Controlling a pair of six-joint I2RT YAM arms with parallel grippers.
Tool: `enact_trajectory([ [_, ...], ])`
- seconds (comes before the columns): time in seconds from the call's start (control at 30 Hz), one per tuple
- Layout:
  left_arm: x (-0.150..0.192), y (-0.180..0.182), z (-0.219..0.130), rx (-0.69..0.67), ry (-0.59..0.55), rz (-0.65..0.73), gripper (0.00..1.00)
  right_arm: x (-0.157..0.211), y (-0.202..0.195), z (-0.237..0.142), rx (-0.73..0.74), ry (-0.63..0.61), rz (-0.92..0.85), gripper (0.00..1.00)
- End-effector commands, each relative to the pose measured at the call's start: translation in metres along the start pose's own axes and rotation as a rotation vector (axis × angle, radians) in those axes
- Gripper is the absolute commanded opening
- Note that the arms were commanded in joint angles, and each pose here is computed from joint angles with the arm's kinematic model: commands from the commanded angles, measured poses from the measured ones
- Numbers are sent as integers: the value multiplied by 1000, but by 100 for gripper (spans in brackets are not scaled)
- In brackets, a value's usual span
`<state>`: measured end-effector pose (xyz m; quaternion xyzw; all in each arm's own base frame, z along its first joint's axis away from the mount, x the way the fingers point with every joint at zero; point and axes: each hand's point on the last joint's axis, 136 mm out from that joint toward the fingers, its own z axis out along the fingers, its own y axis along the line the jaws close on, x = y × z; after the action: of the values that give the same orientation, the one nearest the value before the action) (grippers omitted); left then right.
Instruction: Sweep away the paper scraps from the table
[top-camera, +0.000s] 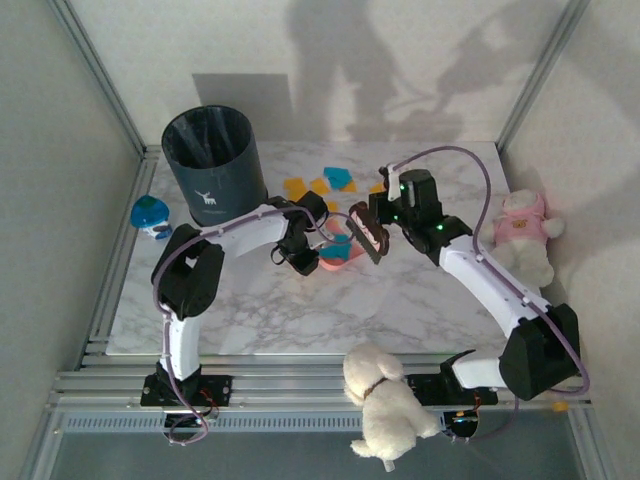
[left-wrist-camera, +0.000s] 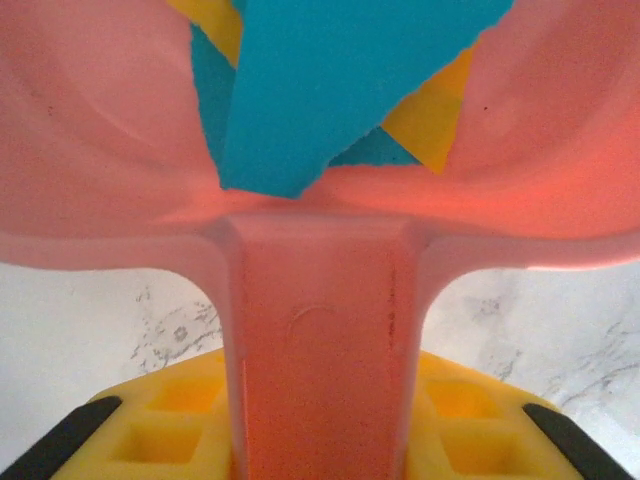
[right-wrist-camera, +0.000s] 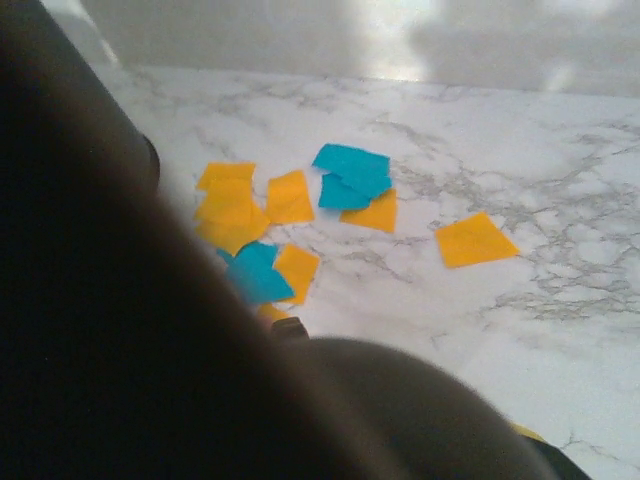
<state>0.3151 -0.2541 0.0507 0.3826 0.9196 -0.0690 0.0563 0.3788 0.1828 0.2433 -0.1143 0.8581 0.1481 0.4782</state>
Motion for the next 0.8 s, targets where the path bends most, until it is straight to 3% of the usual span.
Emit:
enact_trajectory([
  [0.0, -10, -1, -18, 6, -89, 7, 0, -15, -6, -13, 18, -72, 50, 0],
  [0.1, -13, -4, -21, 15, -112, 8, 0, -15, -12, -19, 42, -74, 56, 0],
  [0.27, -18, 0, -28, -4, -163, 0, 0, -17, -43, -39, 212, -139, 69, 0],
  [0.4, -30, 9, -41, -30, -247, -36, 0, -11, -64, -47, 303, -119, 52, 0],
  [0.77, -75, 12, -113, 20, -563, -95, 0, 1, -71, -48, 315, -95, 46, 0],
])
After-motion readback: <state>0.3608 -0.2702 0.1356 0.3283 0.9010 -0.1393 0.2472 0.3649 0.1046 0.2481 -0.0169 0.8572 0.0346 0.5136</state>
